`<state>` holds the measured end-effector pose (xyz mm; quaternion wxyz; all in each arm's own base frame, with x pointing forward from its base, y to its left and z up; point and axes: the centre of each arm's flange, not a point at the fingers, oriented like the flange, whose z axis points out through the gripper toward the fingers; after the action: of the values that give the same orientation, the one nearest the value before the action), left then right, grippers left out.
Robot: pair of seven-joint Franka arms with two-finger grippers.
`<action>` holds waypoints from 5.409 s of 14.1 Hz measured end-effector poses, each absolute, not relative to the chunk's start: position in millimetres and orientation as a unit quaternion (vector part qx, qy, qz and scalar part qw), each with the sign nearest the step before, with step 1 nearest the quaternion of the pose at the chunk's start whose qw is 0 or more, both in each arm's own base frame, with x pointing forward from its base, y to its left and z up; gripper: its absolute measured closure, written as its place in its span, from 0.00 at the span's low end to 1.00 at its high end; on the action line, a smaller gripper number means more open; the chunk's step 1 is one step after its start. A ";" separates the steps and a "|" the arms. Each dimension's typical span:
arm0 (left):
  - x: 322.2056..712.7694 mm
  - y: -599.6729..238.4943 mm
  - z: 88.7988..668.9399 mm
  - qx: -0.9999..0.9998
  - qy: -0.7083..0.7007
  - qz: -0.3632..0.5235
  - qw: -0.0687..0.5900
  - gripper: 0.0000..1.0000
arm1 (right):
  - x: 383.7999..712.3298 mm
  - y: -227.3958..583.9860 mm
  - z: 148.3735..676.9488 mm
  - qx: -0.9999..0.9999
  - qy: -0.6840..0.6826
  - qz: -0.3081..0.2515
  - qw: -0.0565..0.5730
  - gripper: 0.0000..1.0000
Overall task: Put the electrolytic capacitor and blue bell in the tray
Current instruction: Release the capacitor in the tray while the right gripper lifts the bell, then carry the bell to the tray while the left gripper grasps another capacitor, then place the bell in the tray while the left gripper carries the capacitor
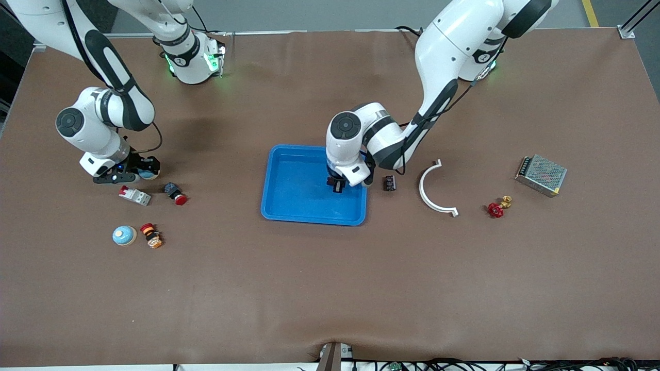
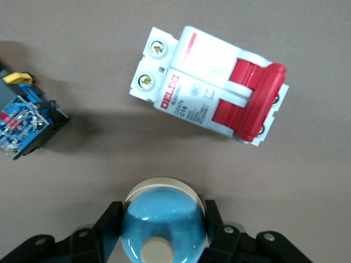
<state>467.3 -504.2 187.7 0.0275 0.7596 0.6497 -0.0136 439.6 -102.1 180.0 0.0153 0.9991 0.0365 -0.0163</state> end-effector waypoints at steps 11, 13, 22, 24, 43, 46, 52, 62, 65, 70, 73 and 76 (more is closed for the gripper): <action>493.7 -480.5 206.9 0.810 0.586 0.036 0.008 0.00 | 466.0 -86.8 224.2 0.997 0.072 -0.023 0.013 0.35; 515.4 -449.7 233.5 0.833 0.552 0.010 -0.016 0.00 | 476.1 -82.0 250.8 0.996 0.077 -0.037 0.010 0.35; 567.7 -285.5 330.1 0.941 0.335 -0.032 -0.038 0.00 | 512.8 106.4 385.4 0.997 0.001 -0.076 0.026 0.35; 576.6 -260.8 331.5 0.962 0.271 -0.038 -0.028 0.00 | 498.7 172.7 388.0 0.997 -0.030 -0.067 0.015 0.35; 462.3 -335.6 200.6 0.997 0.055 0.051 0.022 0.00 | 457.0 379.8 226.4 0.994 -0.105 0.015 -0.017 0.35; 462.3 -328.6 193.1 0.997 0.050 0.051 0.018 0.05 | 454.4 384.9 209.4 0.995 -0.100 0.013 -0.012 0.35; 464.5 -321.1 184.4 0.996 0.067 0.047 0.028 0.56 | 445.6 400.8 191.0 0.996 -0.086 0.016 -0.012 0.20; 471.9 -328.2 193.6 0.955 0.286 0.052 0.056 0.66 | 574.2 262.8 406.6 0.988 0.139 -0.072 0.020 0.00; 485.3 -339.1 211.9 0.912 0.399 0.051 0.082 0.66 | 626.4 149.0 448.5 0.969 0.238 -0.050 0.034 0.00; 503.2 -383.8 250.8 0.839 0.534 0.021 0.101 0.66 | 665.1 -15.1 428.8 0.935 0.351 -0.022 0.045 0.00; 505.2 -412.3 263.0 0.802 0.587 0.021 0.112 0.66 | 677.7 -71.1 373.2 0.920 0.388 -0.028 0.044 0.00; 511.2 -440.6 255.3 0.776 0.621 0.016 0.105 0.66 | 681.2 -89.7 313.2 0.917 0.394 -0.049 0.026 0.00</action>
<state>511.2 -440.6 255.3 0.1054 0.7764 0.6211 0.0162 681.2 -89.7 313.2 0.0263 0.9172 0.3945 -0.0494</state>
